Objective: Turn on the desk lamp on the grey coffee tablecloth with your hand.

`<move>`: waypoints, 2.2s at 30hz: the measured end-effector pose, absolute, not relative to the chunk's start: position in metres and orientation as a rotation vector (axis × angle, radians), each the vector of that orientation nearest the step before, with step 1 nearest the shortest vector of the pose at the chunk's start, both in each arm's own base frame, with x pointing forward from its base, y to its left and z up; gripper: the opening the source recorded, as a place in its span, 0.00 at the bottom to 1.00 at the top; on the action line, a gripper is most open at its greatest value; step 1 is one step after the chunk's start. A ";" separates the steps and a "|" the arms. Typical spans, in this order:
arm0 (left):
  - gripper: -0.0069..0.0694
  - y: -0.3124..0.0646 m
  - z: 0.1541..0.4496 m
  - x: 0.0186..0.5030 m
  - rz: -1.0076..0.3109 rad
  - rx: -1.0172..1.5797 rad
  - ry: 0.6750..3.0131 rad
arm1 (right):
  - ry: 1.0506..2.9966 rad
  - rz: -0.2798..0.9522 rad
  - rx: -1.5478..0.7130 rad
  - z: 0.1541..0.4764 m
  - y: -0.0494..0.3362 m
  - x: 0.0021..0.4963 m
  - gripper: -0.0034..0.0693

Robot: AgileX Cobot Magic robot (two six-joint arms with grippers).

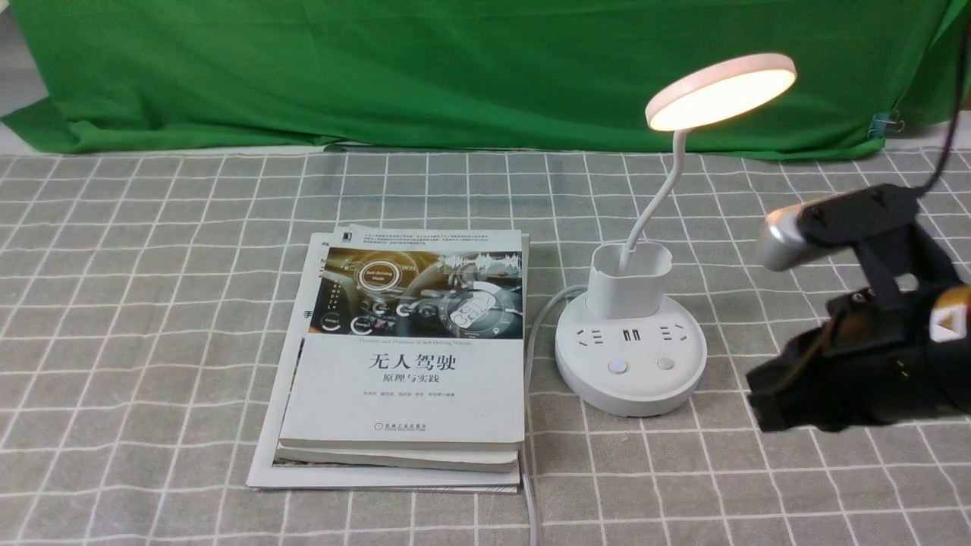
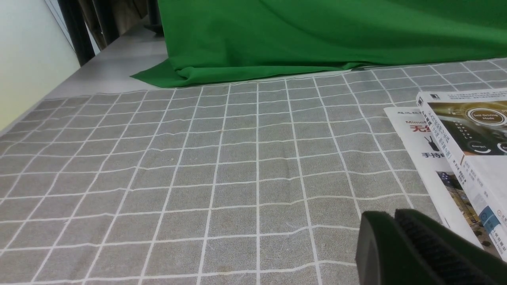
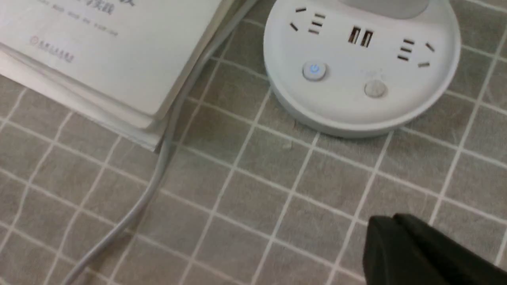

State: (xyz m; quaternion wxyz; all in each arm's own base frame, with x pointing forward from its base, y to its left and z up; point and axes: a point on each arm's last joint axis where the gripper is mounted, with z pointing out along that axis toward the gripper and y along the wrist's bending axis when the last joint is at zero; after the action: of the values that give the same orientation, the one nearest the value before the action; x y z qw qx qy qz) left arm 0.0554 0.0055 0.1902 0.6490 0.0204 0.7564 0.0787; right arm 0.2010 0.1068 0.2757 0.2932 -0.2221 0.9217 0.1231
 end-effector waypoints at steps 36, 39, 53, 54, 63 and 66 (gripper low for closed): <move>0.11 0.006 0.190 0.055 0.180 0.048 1.719 | 1.712 0.061 -0.131 0.190 0.008 0.056 0.08; 0.11 0.006 0.190 0.055 0.180 0.048 1.719 | 1.723 0.040 -0.152 0.189 0.007 0.055 0.08; 0.11 0.006 0.190 0.055 0.180 0.048 1.719 | 1.727 0.034 -0.158 0.189 0.007 0.055 0.13; 0.11 0.006 0.190 0.055 0.180 0.048 1.719 | 1.727 0.034 -0.158 0.189 0.007 0.055 0.13; 0.11 0.006 0.190 0.055 0.179 0.047 1.719 | 1.727 0.034 -0.158 0.189 0.007 0.055 0.16; 0.11 0.006 0.190 0.055 0.179 0.047 1.719 | 1.727 0.034 -0.158 0.189 0.007 0.055 0.17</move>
State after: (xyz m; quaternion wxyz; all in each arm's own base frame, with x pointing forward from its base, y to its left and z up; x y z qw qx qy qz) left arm 0.0554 0.0055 0.1902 0.6490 0.0207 0.7564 0.0790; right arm 0.0553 0.0072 0.1888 0.6469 -0.0693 0.7593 0.0149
